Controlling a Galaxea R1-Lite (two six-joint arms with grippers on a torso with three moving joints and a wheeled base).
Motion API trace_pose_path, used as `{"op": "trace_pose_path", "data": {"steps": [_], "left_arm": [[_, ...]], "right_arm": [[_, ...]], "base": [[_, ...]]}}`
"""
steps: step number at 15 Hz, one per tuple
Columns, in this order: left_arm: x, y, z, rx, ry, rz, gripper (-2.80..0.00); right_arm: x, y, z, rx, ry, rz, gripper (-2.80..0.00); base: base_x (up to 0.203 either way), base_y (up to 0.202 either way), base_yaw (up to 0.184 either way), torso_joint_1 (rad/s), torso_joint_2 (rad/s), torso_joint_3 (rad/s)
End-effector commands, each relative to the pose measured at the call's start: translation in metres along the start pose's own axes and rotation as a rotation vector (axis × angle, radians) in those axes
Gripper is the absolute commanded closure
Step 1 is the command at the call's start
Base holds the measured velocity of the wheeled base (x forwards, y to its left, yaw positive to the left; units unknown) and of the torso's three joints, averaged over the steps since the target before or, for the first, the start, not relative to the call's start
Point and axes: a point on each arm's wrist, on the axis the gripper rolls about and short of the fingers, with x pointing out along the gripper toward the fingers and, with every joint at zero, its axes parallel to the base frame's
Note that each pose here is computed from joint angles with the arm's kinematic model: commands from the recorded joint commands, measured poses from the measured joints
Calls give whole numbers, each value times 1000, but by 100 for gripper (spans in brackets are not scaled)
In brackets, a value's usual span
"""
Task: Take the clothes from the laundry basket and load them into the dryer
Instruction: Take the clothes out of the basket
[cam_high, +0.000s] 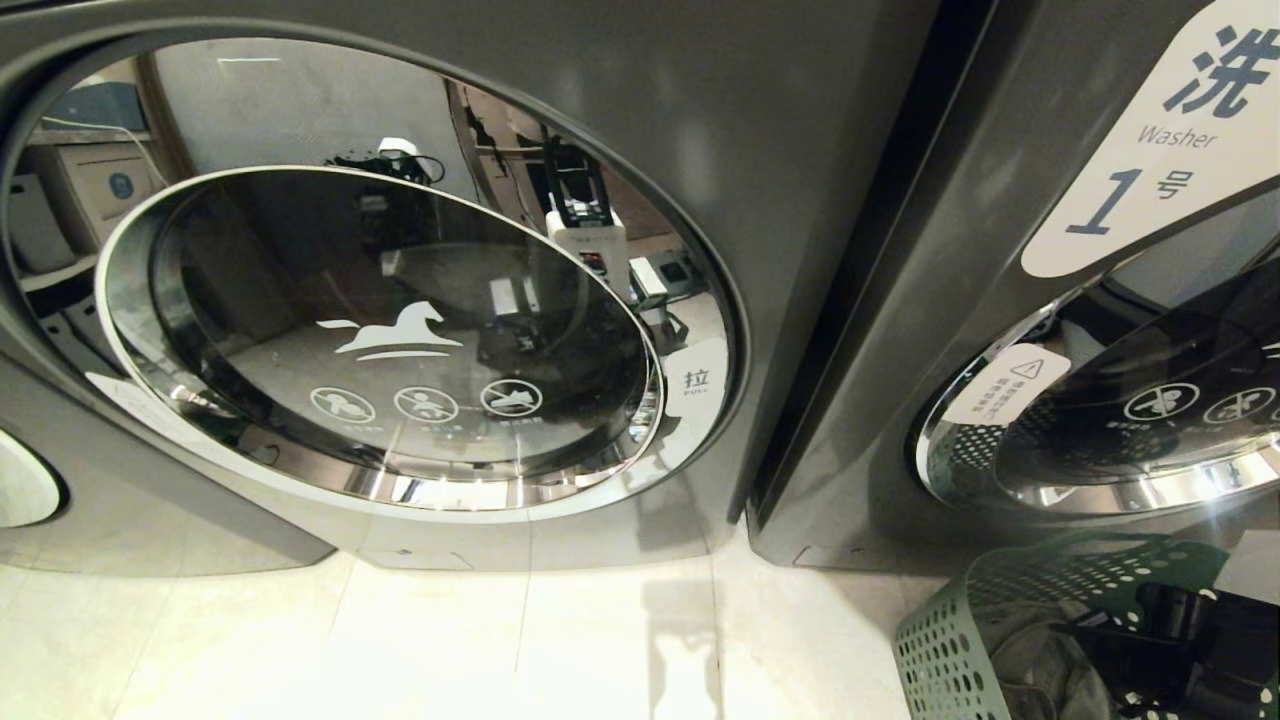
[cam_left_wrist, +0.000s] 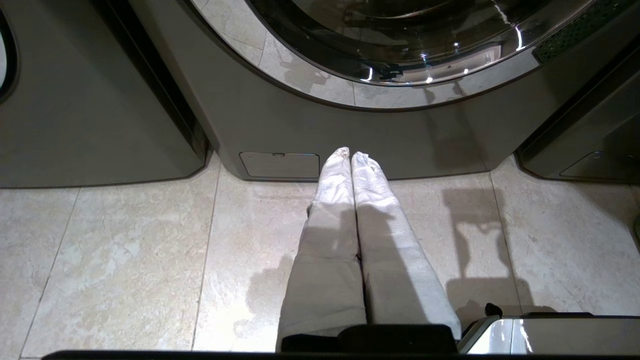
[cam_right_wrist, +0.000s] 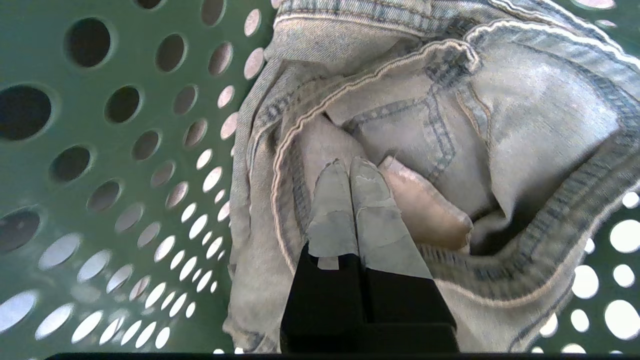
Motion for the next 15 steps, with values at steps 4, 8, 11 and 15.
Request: {"op": "trace_pose_path", "data": {"steps": [4, 8, 11, 15], "left_arm": [[0, 0, 0, 0, -1, 0, 0], [0, 0, 0, 0, 0, 0, 0], [0, 0, 0, 0, -1, 0, 0], [0, 0, 0, 0, 0, 0, 0]], "right_arm": [[20, -2, 3, 5, -36, 33, -280], [34, -1, 4, 94, -32, 40, -280], [52, -8, 0, 110, -11, 15, -280], [64, -5, 6, 130, 26, -11, -280]], "base": [[0, 0, 0, 0, 0, 0], [0, 0, 0, 0, 0, 0], [0, 0, 0, 0, 0, 0], [0, 0, 0, 0, 0, 0]]}}
